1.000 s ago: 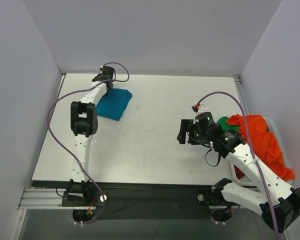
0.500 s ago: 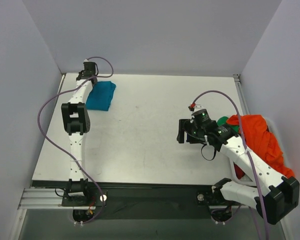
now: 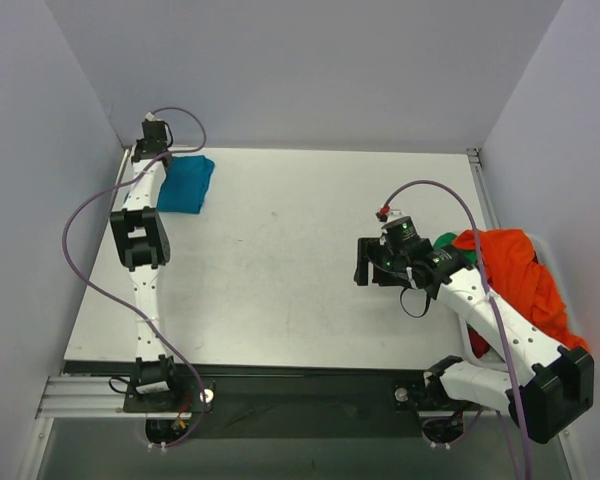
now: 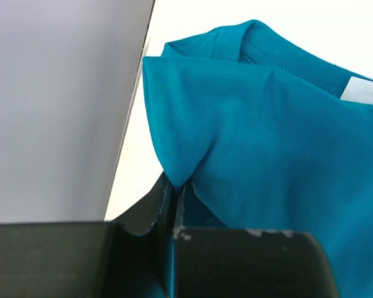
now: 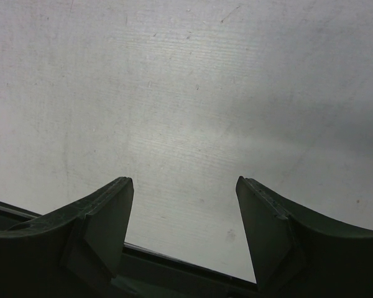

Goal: Fold and stack the t-shirts
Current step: Put the neatly folded tshirt into the corner of the board with the left arm

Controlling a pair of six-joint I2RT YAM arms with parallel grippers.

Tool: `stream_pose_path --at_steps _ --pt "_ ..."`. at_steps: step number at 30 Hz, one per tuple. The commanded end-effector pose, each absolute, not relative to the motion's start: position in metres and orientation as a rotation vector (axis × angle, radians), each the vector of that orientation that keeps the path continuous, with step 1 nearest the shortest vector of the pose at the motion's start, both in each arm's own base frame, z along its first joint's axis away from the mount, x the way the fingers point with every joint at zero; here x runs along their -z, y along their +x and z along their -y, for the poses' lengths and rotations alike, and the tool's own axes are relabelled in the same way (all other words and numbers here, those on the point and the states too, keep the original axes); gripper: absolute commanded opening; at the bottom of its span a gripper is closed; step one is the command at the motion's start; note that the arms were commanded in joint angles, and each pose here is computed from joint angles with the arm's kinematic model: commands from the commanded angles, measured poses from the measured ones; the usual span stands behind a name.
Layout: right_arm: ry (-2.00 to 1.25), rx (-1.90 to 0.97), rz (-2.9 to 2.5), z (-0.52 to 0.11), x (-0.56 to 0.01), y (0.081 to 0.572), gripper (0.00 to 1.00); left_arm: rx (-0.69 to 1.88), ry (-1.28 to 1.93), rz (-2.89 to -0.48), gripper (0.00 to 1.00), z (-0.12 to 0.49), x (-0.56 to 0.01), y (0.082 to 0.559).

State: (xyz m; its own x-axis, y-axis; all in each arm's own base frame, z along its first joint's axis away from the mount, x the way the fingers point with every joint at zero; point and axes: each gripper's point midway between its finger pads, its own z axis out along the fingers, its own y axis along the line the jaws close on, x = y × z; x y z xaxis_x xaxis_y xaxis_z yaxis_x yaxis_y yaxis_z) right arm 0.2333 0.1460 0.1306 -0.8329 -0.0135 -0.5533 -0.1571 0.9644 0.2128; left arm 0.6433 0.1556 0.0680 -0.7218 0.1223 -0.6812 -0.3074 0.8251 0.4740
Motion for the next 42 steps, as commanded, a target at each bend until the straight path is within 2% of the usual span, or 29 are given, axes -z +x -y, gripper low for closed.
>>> stream_pose_path --at_steps 1,9,12,13,14,18,19,20,24,25,27,34,35,36,37,38,40,42 --pt "-0.134 -0.338 -2.523 -0.146 -0.138 0.238 0.69 -0.647 -0.173 -2.148 0.03 -0.164 -0.096 0.666" --pt "-0.134 -0.340 -2.538 -0.148 -0.134 0.238 0.69 -0.640 -0.202 -2.115 0.11 -0.167 -0.101 0.670" --pt "-0.132 -0.336 -2.542 -0.147 -0.133 0.238 0.69 -0.663 -0.249 -2.085 0.28 -0.171 -0.112 0.669" --pt "-0.135 -0.338 -2.543 -0.147 -0.133 0.238 0.69 -0.655 -0.254 -2.069 0.40 -0.170 -0.117 0.671" --pt "-0.138 -0.339 -2.546 -0.148 -0.132 0.237 0.69 -0.646 -0.260 -2.049 0.66 -0.169 -0.128 0.671" --pt "-0.135 -0.342 -2.539 -0.148 -0.134 0.237 0.70 -0.642 -0.289 -2.022 0.79 -0.155 -0.143 0.665" --pt "-0.135 -0.340 -2.533 -0.147 -0.136 0.237 0.71 -0.646 -0.299 -1.990 0.86 -0.152 -0.152 0.666" --pt "-0.132 -0.345 -2.520 -0.147 -0.139 0.238 0.71 -0.643 -0.305 -1.943 0.97 -0.141 -0.178 0.664" --pt "-0.126 -0.357 -2.481 -0.146 -0.150 0.238 0.71 -0.628 -0.413 -1.884 0.97 -0.123 -0.210 0.646" --pt "-0.125 -0.361 -2.478 -0.146 -0.151 0.238 0.71 -0.619 -0.415 -1.920 0.97 -0.119 -0.201 0.639" --pt "-0.123 -0.371 -2.457 -0.146 -0.156 0.237 0.71 -0.466 -0.469 -1.909 0.97 -0.101 -0.214 0.635" --pt "-0.121 -0.420 -2.416 -0.146 -0.167 0.230 0.71 -0.063 -0.547 -2.040 0.97 -0.032 -0.186 0.592" --pt "-0.117 -0.422 -2.412 -0.145 -0.168 0.229 0.72 0.007 -0.521 -2.025 0.97 -0.009 -0.199 0.582" --pt "-0.103 -0.409 -2.412 -0.142 -0.166 0.229 0.72 0.078 -0.529 -2.062 0.97 0.006 -0.175 0.568" --pt "-0.096 -0.409 -2.418 -0.142 -0.163 0.227 0.72 0.119 -0.540 -2.080 0.97 0.022 -0.167 0.555" --pt "-0.096 -0.415 -2.417 -0.142 -0.163 0.226 0.72 0.188 -0.535 -2.044 0.97 0.035 -0.186 0.542" --pt "-0.079 -0.406 -2.412 -0.140 -0.164 0.227 0.72 0.239 -0.530 -2.112 0.97 0.060 -0.158 0.508" --pt "-0.068 -0.404 -2.403 -0.139 -0.167 0.228 0.72 0.328 -0.407 -2.130 0.97 0.107 -0.171 0.477"
